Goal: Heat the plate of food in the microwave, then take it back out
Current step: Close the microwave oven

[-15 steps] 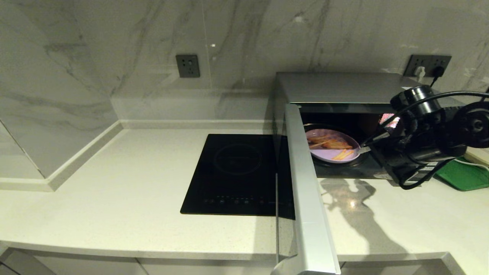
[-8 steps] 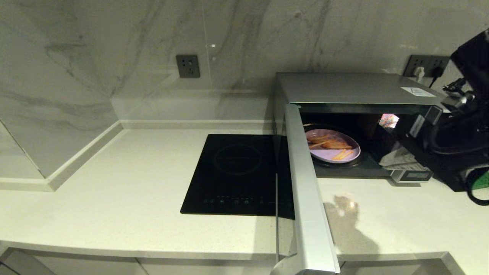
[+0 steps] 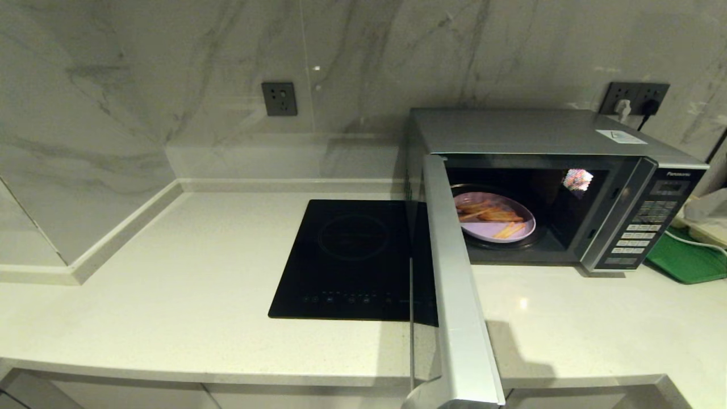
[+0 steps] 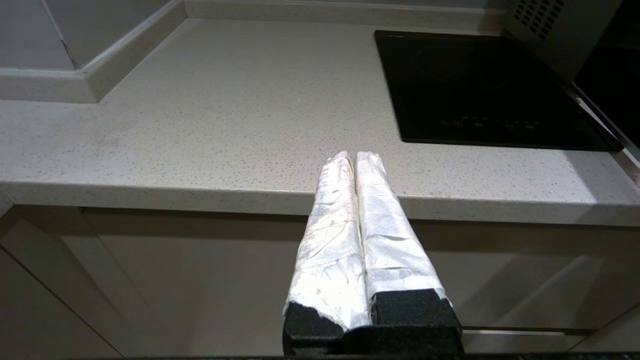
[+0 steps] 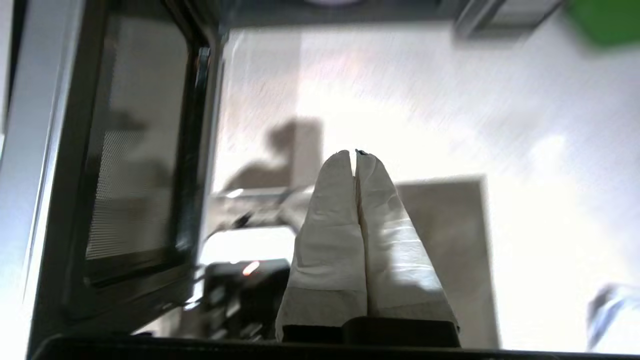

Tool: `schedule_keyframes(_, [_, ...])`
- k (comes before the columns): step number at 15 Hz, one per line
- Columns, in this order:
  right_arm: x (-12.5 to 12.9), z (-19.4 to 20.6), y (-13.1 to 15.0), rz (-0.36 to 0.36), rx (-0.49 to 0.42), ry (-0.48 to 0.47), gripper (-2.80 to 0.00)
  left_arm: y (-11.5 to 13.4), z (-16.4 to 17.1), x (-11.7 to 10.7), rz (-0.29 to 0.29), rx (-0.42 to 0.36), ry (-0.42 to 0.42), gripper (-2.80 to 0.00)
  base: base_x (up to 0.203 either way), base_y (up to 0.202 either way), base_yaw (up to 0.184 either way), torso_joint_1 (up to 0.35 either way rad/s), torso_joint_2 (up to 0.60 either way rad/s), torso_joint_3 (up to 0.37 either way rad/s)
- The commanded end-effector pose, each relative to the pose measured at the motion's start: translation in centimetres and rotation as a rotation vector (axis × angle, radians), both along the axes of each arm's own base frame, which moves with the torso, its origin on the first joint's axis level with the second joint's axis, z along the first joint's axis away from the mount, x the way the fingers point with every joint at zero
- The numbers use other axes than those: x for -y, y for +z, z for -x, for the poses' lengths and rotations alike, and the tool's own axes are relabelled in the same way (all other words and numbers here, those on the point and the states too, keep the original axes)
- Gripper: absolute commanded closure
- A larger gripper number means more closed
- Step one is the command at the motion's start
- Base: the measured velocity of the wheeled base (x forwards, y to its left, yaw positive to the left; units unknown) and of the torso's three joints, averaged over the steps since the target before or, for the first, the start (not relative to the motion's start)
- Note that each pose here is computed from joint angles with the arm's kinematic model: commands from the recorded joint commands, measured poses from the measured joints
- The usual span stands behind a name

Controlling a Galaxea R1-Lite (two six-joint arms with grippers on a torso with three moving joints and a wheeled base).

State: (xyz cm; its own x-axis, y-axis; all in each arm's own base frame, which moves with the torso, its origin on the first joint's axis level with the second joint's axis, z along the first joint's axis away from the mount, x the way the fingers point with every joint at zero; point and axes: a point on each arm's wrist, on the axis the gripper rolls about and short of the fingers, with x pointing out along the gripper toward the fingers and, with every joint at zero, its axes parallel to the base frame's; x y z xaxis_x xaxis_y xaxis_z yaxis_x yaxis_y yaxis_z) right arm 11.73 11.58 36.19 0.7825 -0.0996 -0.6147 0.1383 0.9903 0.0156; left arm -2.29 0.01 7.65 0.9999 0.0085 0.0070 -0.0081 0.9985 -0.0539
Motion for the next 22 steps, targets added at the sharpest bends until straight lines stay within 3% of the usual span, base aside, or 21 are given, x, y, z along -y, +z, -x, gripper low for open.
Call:
schedule_keyframes(1, [-1.4, 0.8, 0.2, 0.067, 0.059, 0.049, 0.0, 0.0, 0.0, 0.0, 0.0, 0.001, 0.001, 0.0, 0.0, 0.0, 0.0, 0.0, 0.0, 0.0])
schedule_keyframes(5, [-2.3, 1.9, 0.3, 0.082, 0.089, 0.122, 0.0, 0.0, 0.0, 0.0, 0.0, 0.001, 0.001, 0.0, 0.0, 0.0, 0.0, 0.0, 0.0, 0.0])
schedule_keyframes(8, [-4.1, 1.9, 0.5, 0.035, 0.119, 0.191, 0.0, 0.0, 0.0, 0.0, 0.0, 0.001, 0.001, 0.0, 0.0, 0.0, 0.0, 0.0, 0.0, 0.0])
schedule_keyframes(12, [-6.1, 1.4, 1.1, -0.055, 0.121, 0.373, 0.0, 0.0, 0.0, 0.0, 0.0, 0.001, 0.001, 0.0, 0.0, 0.0, 0.0, 0.0, 0.0, 0.0])
schedule_keyframes(15, [-6.2, 1.0, 1.0, -0.128, 0.044, 0.446, 0.0, 0.0, 0.0, 0.0, 0.0, 0.001, 0.001, 0.0, 0.0, 0.0, 0.0, 0.0, 0.0, 0.0])
schedule_keyframes(18, [-6.9, -1.8, 0.5, -0.229, -0.02, 0.459, 0.0, 0.0, 0.0, 0.0, 0.001, 0.001, 0.001, 0.0, 0.0, 0.0, 0.0, 0.0, 0.0, 0.0])
schedule_keyframes(22, [-10.4, -6.9, -2.0, -0.323, -0.088, 0.477, 0.0, 0.0, 0.0, 0.0, 0.001, 0.001, 0.001, 0.0, 0.0, 0.0, 0.0, 0.0, 0.0, 0.0])
